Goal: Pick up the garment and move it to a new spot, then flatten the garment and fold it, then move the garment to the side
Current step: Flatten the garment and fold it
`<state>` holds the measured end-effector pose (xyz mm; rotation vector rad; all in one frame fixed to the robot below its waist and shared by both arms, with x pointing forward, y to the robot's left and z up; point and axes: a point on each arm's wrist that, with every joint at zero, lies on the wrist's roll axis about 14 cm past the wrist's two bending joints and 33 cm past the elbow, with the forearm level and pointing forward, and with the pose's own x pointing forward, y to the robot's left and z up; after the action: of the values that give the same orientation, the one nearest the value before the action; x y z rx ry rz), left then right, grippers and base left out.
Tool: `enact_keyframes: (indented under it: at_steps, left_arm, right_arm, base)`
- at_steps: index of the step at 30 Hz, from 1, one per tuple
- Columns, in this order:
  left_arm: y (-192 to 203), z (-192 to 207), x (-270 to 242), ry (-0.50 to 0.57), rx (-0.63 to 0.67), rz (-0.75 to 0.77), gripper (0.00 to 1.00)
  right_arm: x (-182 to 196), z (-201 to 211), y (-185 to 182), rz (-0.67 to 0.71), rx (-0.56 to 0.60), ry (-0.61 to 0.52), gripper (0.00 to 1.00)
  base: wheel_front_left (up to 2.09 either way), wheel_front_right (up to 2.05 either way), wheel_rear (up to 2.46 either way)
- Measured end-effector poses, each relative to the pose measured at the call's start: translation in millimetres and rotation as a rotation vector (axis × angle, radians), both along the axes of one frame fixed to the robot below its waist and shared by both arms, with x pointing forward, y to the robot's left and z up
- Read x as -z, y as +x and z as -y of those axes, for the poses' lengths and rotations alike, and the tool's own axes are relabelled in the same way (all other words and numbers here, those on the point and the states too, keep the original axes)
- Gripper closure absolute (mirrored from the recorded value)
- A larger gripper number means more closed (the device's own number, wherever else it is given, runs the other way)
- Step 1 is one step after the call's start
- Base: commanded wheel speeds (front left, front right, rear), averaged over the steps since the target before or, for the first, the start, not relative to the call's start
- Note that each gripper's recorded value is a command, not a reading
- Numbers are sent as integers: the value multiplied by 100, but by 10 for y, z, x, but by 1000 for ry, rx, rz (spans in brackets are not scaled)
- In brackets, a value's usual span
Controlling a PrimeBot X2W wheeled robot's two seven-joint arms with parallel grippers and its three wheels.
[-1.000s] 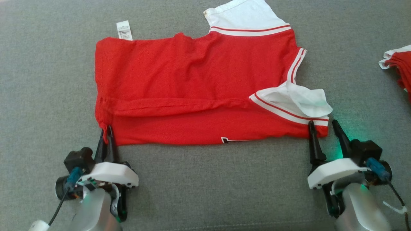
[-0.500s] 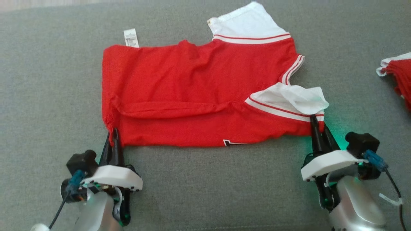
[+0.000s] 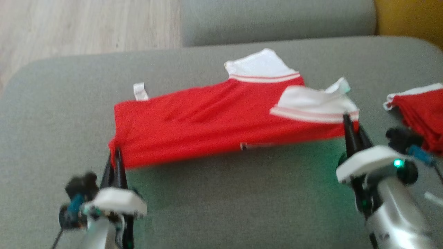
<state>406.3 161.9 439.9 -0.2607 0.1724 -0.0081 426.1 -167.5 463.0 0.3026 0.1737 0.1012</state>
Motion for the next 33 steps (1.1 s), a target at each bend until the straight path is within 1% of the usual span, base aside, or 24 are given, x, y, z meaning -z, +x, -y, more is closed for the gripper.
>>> enact_keyframes:
  at_steps: [5,6,8,9,10,11,13,16,18,21,22,25,28,30,33]
  left_arm:
    - [-514,8,409,-31,-9,-126,100]
    - [-514,8,409,-31,-9,-126,100]
    - [-694,17,572,-46,-14,-179,100]
    - [-755,14,632,-44,-19,-199,59]
    - [-795,5,674,-42,-24,-213,0]
    - [-816,-4,704,-40,-30,-224,0]
    - [-801,-44,712,-31,-48,-228,0]
    - [-688,-63,658,-10,-42,-206,0]
    - [-529,-70,586,4,-34,-181,0]
    - [-180,-81,441,44,16,-135,0]
    - [-55,-88,419,65,43,-141,0]
    - [293,-157,379,124,101,-187,0]
    - [583,-248,365,177,137,-234,0]
    - [695,-260,437,196,161,-284,0]
    - [736,-208,628,213,212,-364,0]
  right_arm:
    - [381,33,-462,-127,15,38,100]
    - [381,33,-462,-127,15,38,100]
    - [574,31,-642,-183,17,40,100]
    - [657,35,-715,-208,21,43,100]
    - [720,38,-766,-227,26,49,9]
    - [764,36,-799,-239,28,50,0]
    - [783,52,-788,-240,36,53,0]
    - [716,72,-680,-204,36,33,0]
    - [633,89,-541,-166,34,13,0]
    - [459,73,-267,-103,22,-5,0]
    - [393,55,-166,-80,13,-16,0]
    - [241,-5,97,-28,-7,-26,0]
    - [171,-69,299,0,-28,-31,0]
    - [180,-87,397,3,-35,-33,0]
    - [227,-129,495,-2,-53,-40,0]
  base:
    - [0,0,0]
    - [0,0,0]
    - [0,0,0]
    - [0,0,0]
    - [0,0,0]
    - [0,0,0]
    - [0,0,0]
    - [0,0,0]
    - [0,0,0]
    - [0,0,0]
    - [0,0,0]
    - [0,0,0]
    - [0,0,0]
    - [0,0,0]
    - [0,0,0]
